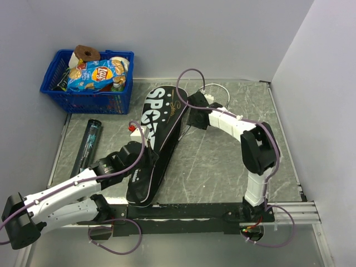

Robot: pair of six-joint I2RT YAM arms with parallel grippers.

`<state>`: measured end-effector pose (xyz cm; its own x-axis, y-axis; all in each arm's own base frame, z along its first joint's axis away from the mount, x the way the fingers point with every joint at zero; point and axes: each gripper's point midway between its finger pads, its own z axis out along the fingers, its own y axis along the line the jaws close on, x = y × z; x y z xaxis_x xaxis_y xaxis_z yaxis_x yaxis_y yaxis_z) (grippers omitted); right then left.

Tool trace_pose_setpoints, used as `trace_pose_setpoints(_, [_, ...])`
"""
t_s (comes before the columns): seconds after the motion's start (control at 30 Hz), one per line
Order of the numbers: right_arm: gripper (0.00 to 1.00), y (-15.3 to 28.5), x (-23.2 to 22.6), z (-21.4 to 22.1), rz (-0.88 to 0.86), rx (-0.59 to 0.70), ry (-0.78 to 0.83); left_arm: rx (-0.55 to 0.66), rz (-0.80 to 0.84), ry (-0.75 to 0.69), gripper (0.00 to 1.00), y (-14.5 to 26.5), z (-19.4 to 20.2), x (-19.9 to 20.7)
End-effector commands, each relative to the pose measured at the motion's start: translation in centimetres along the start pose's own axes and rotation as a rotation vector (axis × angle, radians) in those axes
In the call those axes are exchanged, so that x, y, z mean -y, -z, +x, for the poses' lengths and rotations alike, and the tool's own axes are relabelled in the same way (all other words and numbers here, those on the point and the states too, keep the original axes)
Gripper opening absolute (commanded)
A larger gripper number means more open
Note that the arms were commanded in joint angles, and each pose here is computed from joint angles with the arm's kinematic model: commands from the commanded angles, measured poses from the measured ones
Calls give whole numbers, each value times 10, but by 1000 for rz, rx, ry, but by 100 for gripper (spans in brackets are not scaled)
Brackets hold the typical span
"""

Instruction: Pack up the badminton gear

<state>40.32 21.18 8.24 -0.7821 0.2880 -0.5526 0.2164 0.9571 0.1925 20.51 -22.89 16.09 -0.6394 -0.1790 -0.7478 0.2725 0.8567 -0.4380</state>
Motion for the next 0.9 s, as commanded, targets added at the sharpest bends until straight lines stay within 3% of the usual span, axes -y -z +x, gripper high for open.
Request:
trace_pose_setpoints(0.0, [56, -12, 5, -13, 44, -17, -63, 72, 102, 24, 1, 4, -20, 22])
trace_pose_setpoints(0.33, [56, -51, -10, -21, 66, -65, -125, 71, 99, 14, 1, 2, -15, 17])
trace_pose_setpoints(0.87, [55, -63, -4, -8, 134, -132, -117, 120, 79, -2, 1, 15, -23, 8])
